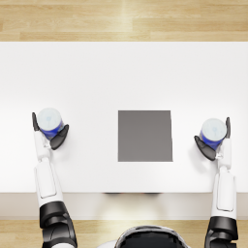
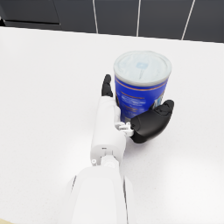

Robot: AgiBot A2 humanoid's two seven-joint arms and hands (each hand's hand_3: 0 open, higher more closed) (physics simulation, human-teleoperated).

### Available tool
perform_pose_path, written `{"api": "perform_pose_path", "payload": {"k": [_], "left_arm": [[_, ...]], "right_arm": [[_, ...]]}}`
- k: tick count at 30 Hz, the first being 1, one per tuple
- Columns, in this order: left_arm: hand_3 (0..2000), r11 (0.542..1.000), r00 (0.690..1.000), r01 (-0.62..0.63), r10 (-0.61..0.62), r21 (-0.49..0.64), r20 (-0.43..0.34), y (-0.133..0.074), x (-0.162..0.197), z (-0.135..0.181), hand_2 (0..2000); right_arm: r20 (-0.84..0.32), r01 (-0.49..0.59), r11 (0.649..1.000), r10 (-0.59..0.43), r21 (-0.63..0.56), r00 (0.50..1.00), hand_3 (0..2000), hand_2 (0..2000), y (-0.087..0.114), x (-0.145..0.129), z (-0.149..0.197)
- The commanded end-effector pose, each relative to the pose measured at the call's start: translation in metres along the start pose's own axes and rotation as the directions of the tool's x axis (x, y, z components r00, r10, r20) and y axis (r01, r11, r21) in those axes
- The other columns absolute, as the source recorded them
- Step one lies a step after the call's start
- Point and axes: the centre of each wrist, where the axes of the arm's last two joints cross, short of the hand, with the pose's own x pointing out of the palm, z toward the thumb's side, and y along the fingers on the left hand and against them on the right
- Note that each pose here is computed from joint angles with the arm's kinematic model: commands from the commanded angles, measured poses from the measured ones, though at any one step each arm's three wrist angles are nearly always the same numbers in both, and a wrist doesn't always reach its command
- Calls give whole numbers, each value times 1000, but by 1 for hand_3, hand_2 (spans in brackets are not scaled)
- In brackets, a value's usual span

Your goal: Pick up the blue can on the left and place it in the middle, then pick up the blue can on the right and place it on top of the can in the middle

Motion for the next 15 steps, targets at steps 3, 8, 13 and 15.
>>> {"api": "perform_pose_path", "payload": {"k": [3,8,13,15], "left_arm": [[0,1000,1000,-2,2,21,13,7,2,14,0],[980,999,999,36,-37,32,21,5,1,16,2000],[1520,977,997,77,-73,200,-28,-14,15,45,2000],[1520,951,992,125,-110,282,-69,-27,30,61,2000]], "right_arm": [[11,-1,1000,1,-22,1000,0,0,-5,-1,8],[13,-89,996,89,1,996,980,2000,-3,0,1],[13,-96,989,98,-113,995,1520,2000,-3,-1,30],[-5,-112,976,113,-189,994,1520,2000,4,5,48]]}}
